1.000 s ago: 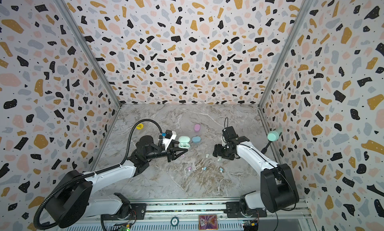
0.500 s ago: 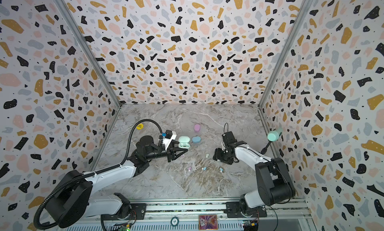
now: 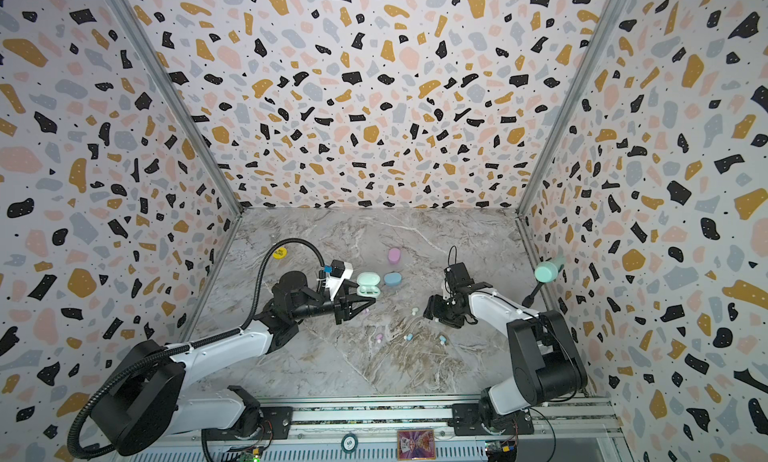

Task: Insert the wireless bluetooth earbuds into the charging case
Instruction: 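Move the right gripper away toward the scattered earbuds, then lower the right gripper over a mint-green earbud and close on it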

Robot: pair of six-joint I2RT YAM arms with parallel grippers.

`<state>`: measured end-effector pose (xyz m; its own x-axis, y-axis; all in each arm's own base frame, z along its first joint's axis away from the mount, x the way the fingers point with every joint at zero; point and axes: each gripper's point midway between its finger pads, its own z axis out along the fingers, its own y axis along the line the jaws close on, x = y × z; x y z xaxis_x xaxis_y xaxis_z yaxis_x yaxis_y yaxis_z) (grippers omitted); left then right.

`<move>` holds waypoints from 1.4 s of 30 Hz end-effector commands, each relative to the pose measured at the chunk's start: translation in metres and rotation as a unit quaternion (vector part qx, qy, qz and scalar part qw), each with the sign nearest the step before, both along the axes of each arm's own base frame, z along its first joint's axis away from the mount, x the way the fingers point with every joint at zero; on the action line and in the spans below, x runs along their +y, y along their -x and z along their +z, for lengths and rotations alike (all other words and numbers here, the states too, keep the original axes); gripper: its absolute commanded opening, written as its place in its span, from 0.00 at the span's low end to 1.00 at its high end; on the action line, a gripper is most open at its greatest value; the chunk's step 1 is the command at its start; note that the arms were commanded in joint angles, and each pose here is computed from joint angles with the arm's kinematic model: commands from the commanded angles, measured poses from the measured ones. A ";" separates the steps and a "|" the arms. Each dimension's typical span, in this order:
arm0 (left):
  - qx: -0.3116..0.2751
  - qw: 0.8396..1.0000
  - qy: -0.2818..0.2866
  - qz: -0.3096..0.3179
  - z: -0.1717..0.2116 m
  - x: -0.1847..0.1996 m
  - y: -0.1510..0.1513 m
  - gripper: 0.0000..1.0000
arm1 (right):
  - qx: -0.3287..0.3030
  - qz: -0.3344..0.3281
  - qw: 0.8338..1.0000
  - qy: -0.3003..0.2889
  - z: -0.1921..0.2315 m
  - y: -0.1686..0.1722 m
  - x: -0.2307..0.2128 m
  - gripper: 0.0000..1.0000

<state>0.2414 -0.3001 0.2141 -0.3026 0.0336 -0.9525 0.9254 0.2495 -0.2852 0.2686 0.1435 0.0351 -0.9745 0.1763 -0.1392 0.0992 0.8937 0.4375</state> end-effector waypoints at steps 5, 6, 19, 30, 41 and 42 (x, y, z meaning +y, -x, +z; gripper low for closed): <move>-0.020 1.000 0.009 -0.003 0.008 0.001 0.000 0.00 | -0.024 -0.007 0.999 -0.043 0.030 -0.015 0.013 0.66; -0.020 1.000 0.009 -0.003 0.008 0.000 0.000 0.00 | -0.025 -0.006 0.999 -0.047 0.032 -0.016 0.015 0.66; -0.021 1.000 0.010 -0.001 0.009 0.001 0.000 0.00 | -0.031 -0.006 0.999 -0.025 0.036 -0.023 0.010 0.66; -0.022 1.000 0.012 -0.002 0.011 0.001 0.000 0.00 | -0.009 -0.036 0.999 0.029 0.015 -0.027 0.002 0.59; -0.024 1.000 0.013 -0.003 0.013 0.001 0.001 0.00 | -0.004 -0.018 0.999 0.045 0.006 -0.039 0.013 0.49; -0.024 1.000 0.013 -0.003 0.012 0.001 0.001 0.00 | -0.001 -0.015 0.999 0.048 0.004 -0.039 0.014 0.49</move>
<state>0.2414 -0.3001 0.2141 -0.3026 0.0336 -0.9525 0.9254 0.2495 -0.2852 0.3022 0.1564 0.0333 -0.9687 0.2018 -0.1443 0.1359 0.9183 0.3719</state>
